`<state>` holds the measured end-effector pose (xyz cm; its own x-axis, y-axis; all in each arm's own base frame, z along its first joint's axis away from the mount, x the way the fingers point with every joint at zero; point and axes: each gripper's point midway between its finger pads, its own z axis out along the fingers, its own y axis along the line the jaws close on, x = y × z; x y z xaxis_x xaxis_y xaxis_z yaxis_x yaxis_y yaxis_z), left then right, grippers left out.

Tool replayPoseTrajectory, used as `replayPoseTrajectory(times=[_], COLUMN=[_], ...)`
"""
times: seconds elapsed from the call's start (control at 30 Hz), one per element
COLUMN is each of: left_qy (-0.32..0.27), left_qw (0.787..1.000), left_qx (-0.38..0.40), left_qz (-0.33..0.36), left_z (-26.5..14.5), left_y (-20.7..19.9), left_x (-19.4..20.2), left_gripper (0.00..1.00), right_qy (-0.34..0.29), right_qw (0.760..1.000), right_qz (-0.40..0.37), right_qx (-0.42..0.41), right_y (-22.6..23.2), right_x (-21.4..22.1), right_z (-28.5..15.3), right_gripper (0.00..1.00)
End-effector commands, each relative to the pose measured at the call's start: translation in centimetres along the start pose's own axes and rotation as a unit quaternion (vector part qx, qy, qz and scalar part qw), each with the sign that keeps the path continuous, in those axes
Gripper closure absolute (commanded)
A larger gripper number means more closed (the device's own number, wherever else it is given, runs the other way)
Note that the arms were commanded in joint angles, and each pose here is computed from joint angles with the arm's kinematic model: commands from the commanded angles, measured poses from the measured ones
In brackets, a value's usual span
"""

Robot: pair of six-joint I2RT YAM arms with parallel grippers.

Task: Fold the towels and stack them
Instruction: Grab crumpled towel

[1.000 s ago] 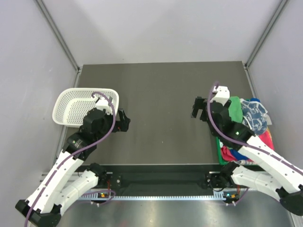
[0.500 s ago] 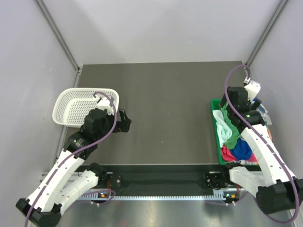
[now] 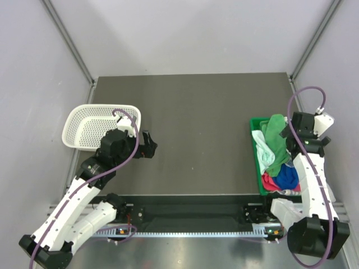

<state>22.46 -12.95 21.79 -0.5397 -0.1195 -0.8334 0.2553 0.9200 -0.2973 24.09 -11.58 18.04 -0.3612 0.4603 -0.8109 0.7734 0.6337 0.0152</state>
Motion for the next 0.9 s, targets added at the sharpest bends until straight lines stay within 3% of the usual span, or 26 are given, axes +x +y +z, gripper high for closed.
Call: replayPoseTrajectory(times=[0.0,0.23,0.3,0.33,0.37,0.5,0.53,0.57,0.77,0.87], left_qy=[-0.006,-0.006,-0.008,-0.011,-0.011,-0.014,-0.015,-0.013,-0.014,-0.012], left_qw=[1.0,1.0,1.0,1.0,1.0,1.0,1.0,1.0,1.0,1.0], left_qx=[0.013,0.019,0.017,0.017,0.014,0.013,0.015,0.015,0.014,0.012], left_qz=[-0.003,-0.001,-0.002,-0.002,-0.003,-0.003,-0.002,-0.002,-0.001,-0.001], left_z=[-0.1,-0.1,-0.2,-0.3,-0.3,-0.4,-0.4,-0.4,-0.4,-0.3], left_y=[-0.5,-0.7,-0.6,-0.6,-0.5,-0.4,-0.5,-0.5,-0.5,-0.4], left_x=[-0.2,-0.2,-0.2,-0.3,-0.3,-0.4,-0.4,-0.3,-0.4,-0.3], left_gripper=[0.01,0.01,0.01,0.01,0.01,0.01,0.01,0.01,0.01,0.01], right_qy=[0.021,0.043,0.042,0.039,0.034,0.024,0.021,0.015,-0.023,-0.064], right_qw=[1.0,0.999,0.999,0.999,0.999,0.999,0.999,0.999,0.998,0.991], right_qz=[0.02,0.029,0.029,0.027,0.03,0.03,0.028,0.031,0.038,0.046], right_qx=[0.012,-0.004,0.0,0.006,0.008,0.01,0.005,0.001,-0.044,-0.109], right_y=[-0.4,0.9,0.9,0.6,0.5,0.2,0.3,0.4,1.2,3.5], right_x=[0.8,1.9,1.9,1.8,1.6,1.0,0.8,0.1,-3.9,-8.9], right_z=[0.9,2.7,3.1,3.2,3.2,2.9,2.7,2.5,-0.5,-3.8], right_gripper=[0.05,0.19,0.29,0.35,0.51,0.84,0.96,1.0,1.0,1.0])
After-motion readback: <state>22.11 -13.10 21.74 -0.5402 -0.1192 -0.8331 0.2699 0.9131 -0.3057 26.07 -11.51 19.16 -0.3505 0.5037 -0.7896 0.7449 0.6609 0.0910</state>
